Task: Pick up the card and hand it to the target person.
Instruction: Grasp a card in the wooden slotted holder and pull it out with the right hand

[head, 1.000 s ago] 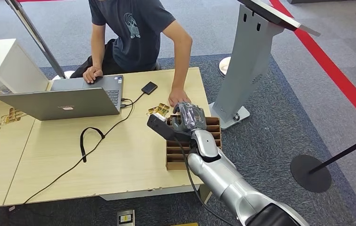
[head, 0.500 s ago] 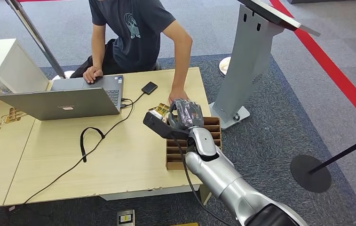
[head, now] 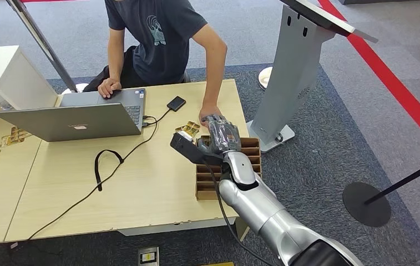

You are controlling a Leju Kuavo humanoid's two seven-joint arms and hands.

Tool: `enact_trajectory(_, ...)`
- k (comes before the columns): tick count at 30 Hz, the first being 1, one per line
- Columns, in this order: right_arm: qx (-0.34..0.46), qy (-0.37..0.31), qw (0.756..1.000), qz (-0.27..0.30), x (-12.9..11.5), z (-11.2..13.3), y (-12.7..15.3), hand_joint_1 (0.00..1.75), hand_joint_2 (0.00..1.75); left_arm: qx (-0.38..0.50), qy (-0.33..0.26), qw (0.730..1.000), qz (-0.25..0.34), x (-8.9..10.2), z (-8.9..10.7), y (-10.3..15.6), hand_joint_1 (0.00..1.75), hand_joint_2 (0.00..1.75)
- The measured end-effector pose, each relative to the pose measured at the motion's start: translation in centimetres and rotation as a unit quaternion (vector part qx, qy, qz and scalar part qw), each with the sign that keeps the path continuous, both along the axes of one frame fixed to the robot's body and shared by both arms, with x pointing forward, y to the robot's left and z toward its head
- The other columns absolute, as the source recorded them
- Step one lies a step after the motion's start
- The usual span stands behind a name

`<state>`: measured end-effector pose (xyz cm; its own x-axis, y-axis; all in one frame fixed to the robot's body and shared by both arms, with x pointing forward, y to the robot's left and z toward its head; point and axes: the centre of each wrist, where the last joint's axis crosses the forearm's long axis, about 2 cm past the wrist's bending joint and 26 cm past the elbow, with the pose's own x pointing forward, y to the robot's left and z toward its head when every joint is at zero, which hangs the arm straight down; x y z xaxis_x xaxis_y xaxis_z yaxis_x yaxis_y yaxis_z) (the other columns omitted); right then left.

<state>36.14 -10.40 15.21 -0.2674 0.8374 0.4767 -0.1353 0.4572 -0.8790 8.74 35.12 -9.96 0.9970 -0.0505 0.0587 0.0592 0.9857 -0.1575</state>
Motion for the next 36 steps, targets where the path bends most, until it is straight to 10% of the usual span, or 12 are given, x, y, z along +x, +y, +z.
enact_trajectory(36,-0.026,0.008,0.999,-0.027,0.2,-1.4,-1.7,1.35,1.75,-0.002,-0.004,1.000,-0.015,0.0,0.0,0.0,0.00,0.00)
